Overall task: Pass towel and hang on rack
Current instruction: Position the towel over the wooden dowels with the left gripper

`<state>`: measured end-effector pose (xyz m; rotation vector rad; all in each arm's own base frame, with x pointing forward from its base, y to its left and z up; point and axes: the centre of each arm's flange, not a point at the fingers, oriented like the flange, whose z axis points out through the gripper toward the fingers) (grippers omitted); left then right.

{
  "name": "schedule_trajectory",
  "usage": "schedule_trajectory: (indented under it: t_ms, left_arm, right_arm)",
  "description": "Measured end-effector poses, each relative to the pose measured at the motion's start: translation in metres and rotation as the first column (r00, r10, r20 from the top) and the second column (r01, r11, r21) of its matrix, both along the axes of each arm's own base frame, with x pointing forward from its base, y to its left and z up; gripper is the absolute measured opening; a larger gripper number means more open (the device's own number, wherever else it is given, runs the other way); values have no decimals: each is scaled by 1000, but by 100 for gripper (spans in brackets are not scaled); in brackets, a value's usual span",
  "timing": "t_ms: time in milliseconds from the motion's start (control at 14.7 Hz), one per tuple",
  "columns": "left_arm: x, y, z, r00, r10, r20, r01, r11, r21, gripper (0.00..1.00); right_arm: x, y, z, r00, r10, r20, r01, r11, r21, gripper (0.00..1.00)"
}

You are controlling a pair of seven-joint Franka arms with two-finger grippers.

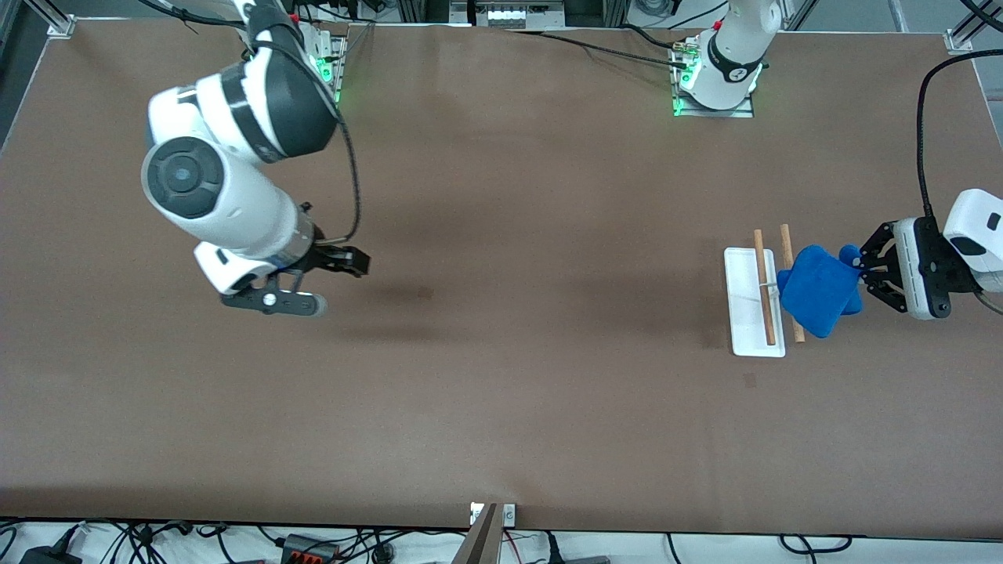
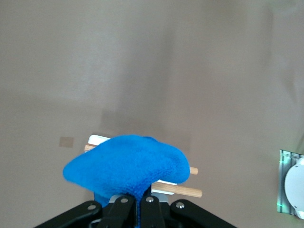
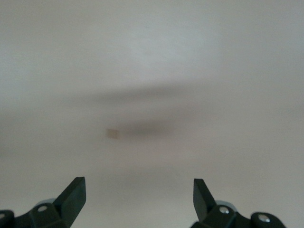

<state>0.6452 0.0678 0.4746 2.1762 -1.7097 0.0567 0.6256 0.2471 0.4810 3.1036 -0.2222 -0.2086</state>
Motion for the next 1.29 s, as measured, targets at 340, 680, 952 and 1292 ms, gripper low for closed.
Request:
schedule_trajectory:
  t_ms: [340,680,952,1292]
  left_arm:
    - [7,17,-5,999,26,44,-27,999,39,3]
    - [13,24,-26,988,150,36,-154,973,172,3]
    - [4,-12,-31,969,247,6,-239,932,272,3]
    - [-15,-27,-32,929,365,-61,-328,887,324,3]
  right_arm:
    - [-14,-11,-13,992,-15,-125,8,999,-54,100]
    - [-2,-28,-8,996,-46,-81,42,998,-50,100]
    - [18,-91,0,997,-36,-63,35,999,-21,100]
    - [31,-170,14,999,26,-38,-25,1000,10,100]
